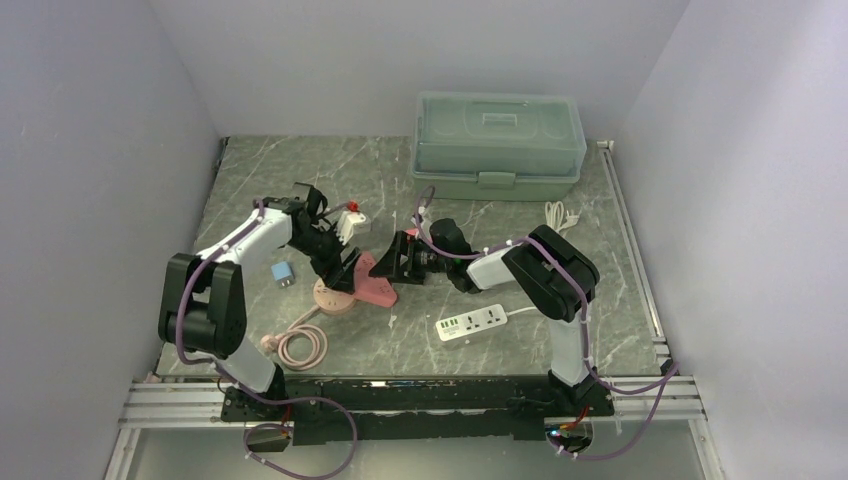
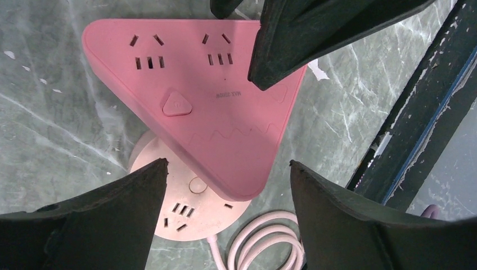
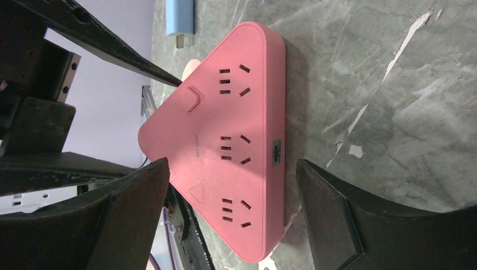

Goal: Insert the plug
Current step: Pick up the plug from the center of the board.

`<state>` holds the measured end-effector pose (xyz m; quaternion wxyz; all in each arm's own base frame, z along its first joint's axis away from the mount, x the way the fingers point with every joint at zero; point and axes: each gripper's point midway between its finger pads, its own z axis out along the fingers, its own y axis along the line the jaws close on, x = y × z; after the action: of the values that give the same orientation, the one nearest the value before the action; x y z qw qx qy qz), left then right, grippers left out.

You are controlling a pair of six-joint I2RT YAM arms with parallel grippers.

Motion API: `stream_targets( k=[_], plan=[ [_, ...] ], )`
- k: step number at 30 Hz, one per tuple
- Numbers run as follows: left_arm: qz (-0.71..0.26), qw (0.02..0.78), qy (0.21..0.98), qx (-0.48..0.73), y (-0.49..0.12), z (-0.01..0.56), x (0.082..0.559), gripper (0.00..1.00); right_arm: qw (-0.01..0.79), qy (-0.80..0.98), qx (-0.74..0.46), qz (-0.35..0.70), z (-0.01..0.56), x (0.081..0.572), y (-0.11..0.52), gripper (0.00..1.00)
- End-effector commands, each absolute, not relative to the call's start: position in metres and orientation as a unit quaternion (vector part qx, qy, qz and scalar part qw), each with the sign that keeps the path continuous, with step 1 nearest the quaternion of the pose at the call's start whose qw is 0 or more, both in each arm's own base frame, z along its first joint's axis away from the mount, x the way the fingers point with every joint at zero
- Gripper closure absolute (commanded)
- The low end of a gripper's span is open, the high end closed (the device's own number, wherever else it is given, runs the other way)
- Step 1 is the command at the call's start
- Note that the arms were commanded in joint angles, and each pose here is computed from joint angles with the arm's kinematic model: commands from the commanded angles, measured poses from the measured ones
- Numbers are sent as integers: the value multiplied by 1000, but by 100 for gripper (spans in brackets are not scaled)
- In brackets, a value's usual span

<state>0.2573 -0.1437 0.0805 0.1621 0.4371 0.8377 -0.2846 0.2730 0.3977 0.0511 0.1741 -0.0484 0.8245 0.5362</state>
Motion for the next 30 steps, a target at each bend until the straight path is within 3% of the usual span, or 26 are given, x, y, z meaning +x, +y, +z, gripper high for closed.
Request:
stream_targets(
  k=[1, 6, 12, 30],
  plan=[
    [-296, 157, 832, 441, -148, 74, 257, 19, 129, 858, -29, 496, 8, 258, 382, 14],
    [-301, 144, 834, 440, -147, 70, 251, 39, 128, 857, -28, 498, 6, 256, 382, 14],
    [-297, 129, 836, 443, -136, 58, 237, 48, 124, 858, -26, 498, 3, 254, 379, 14],
    [-274, 129, 841, 449, -110, 32, 224, 51, 96, 851, -17, 515, -5, 250, 383, 18]
  ],
)
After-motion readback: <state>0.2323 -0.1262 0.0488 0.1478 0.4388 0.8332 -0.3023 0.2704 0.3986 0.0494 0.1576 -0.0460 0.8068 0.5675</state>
